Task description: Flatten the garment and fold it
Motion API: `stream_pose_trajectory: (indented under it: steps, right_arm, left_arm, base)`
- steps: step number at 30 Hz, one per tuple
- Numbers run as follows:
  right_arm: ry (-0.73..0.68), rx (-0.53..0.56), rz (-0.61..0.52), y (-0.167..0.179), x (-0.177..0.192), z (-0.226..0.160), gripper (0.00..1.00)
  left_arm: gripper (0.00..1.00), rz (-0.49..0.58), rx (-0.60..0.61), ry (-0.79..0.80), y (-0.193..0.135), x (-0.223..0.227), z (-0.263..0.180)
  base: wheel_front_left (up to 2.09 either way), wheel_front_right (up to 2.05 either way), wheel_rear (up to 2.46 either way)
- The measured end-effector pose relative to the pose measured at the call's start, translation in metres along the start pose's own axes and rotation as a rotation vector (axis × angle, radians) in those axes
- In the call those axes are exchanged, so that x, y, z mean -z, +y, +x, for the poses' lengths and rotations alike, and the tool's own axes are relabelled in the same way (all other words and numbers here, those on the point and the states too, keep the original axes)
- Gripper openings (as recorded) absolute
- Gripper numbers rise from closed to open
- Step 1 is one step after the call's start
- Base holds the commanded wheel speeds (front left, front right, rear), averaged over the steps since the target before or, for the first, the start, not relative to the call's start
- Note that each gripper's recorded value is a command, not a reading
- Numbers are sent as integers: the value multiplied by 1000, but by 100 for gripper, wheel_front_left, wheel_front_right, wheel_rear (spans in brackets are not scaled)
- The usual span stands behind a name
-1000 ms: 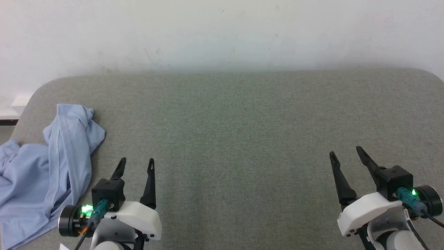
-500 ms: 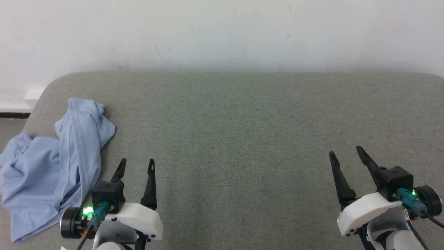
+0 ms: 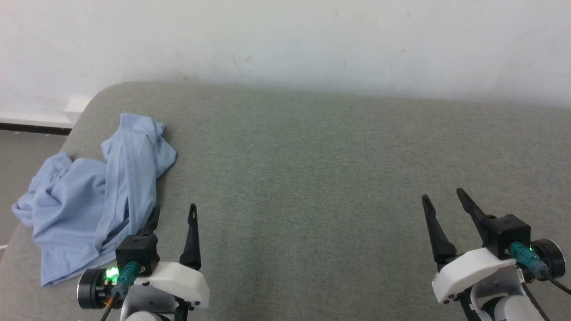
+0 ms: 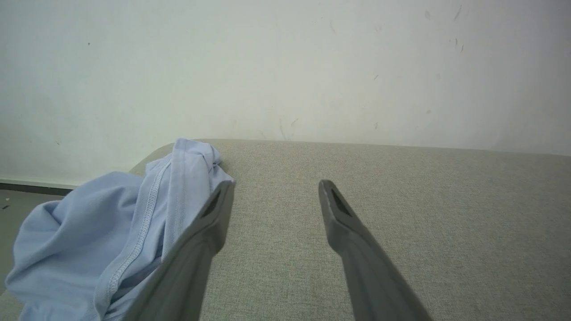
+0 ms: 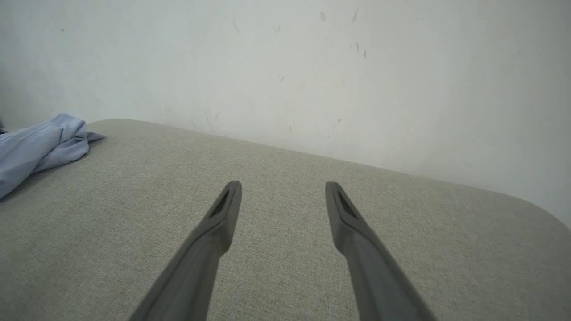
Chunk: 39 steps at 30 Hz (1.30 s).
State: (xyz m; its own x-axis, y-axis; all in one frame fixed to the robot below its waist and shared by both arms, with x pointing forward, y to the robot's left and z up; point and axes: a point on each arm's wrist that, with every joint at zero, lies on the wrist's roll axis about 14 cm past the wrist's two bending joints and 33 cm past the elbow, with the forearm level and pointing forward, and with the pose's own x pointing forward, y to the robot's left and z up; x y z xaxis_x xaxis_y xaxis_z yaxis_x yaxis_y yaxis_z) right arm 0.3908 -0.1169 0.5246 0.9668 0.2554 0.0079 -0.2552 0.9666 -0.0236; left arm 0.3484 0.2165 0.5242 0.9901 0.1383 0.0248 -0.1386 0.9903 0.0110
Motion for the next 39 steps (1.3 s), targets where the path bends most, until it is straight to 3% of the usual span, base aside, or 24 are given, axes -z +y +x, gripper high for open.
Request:
stream_pose_trajectory:
  steps: [39]
  right_arm:
    - [-23, -258, 37, 87, 0, 41, 100]
  left_arm:
    - [100, -33, -296, -41, 83, 0, -51]
  base:
    - [0, 0, 0]
